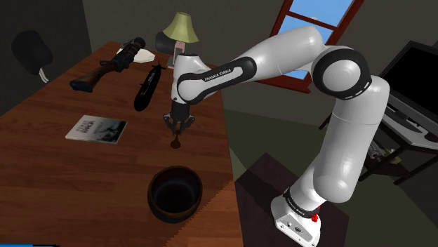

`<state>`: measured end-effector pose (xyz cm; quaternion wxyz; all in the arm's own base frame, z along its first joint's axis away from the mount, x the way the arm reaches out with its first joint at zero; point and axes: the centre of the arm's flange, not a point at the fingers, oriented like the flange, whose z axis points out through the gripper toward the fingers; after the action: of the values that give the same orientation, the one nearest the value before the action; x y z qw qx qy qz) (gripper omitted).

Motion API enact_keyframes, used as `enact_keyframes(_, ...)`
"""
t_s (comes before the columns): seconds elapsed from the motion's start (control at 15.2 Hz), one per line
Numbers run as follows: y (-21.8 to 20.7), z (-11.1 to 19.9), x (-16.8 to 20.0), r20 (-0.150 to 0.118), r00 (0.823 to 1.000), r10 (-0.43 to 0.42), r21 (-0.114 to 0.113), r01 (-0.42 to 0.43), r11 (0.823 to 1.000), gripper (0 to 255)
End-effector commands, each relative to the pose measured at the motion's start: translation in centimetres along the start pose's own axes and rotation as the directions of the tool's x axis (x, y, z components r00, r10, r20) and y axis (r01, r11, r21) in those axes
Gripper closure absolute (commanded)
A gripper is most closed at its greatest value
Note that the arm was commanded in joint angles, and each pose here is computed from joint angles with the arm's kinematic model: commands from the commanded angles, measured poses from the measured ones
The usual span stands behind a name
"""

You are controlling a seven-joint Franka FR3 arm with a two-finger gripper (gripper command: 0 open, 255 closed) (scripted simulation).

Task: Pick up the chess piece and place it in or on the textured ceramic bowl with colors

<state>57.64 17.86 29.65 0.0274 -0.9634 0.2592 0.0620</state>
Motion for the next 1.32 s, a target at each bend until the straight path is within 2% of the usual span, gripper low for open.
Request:
enact_keyframes(0.0,0.0,0.1,0.0,0.001,1.0,0.0,-0.001,0.0,1.0,255)
enact_keyframes(0.33,0.0,0.1,0.0,0.001,1.0,0.0,-0.001,0.0,1.0,255)
enact_keyframes(1.25,-0.1,-7.2,-1.0,0.001,1.0,0.0,-0.001,0.0,1.0,255)
